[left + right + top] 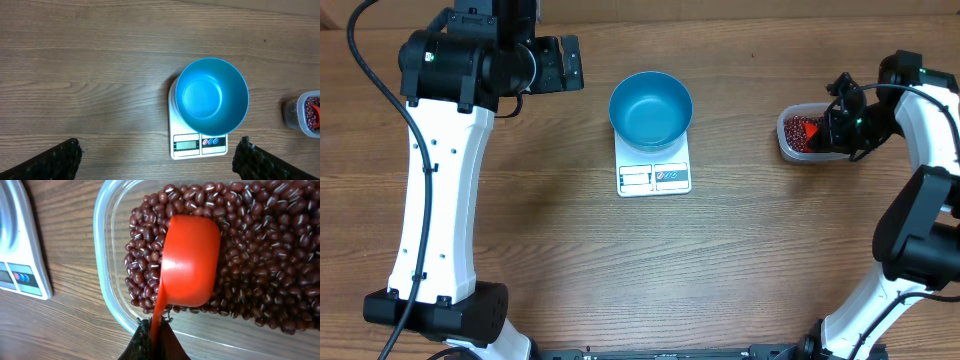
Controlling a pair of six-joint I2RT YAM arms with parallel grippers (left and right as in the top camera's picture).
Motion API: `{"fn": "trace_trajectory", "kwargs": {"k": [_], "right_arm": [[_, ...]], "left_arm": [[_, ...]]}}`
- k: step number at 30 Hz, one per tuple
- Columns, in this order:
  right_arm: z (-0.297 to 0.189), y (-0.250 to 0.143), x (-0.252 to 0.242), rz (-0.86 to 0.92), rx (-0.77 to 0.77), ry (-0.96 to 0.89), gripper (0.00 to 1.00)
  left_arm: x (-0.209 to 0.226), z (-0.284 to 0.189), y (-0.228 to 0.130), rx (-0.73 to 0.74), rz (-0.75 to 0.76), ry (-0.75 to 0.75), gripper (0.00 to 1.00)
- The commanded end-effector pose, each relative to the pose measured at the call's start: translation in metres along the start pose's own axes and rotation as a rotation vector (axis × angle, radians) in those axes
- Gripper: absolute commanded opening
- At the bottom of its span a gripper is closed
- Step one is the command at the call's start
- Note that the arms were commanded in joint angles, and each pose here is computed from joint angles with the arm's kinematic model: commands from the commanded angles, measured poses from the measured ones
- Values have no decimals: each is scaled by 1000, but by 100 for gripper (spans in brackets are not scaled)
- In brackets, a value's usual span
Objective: Scoop item into bowl and weigh 150g on scale
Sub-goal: 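Dip the scoop into the red beans with the right gripper, then lift the filled scoop out of the tub with the right gripper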
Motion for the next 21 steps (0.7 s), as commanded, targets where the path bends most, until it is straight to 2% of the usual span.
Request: {"fn": "trace_trajectory", "kwargs": {"k": [1,11,21], "right_arm": [[13,-3,0,68,4,92,4],[-5,-3,-5,136,-92,262,4],[-20,-5,-19,194,-167,337,4]], "left_arm": [[-2,-8,1,-17,13,-17,99],[-2,-8,1,-17,13,-17,100],[-2,-8,1,-17,13,-17,100]]}}
Point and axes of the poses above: each gripper's point midway between its finger pads, its own z axis out along the fingers, its own x axis along the line the jaws close on, y = z × x, the point moved 5 cm from there along -z, back along the fingers, and after that the axes turned 5 degrees about -z, right-handed, at the moved point
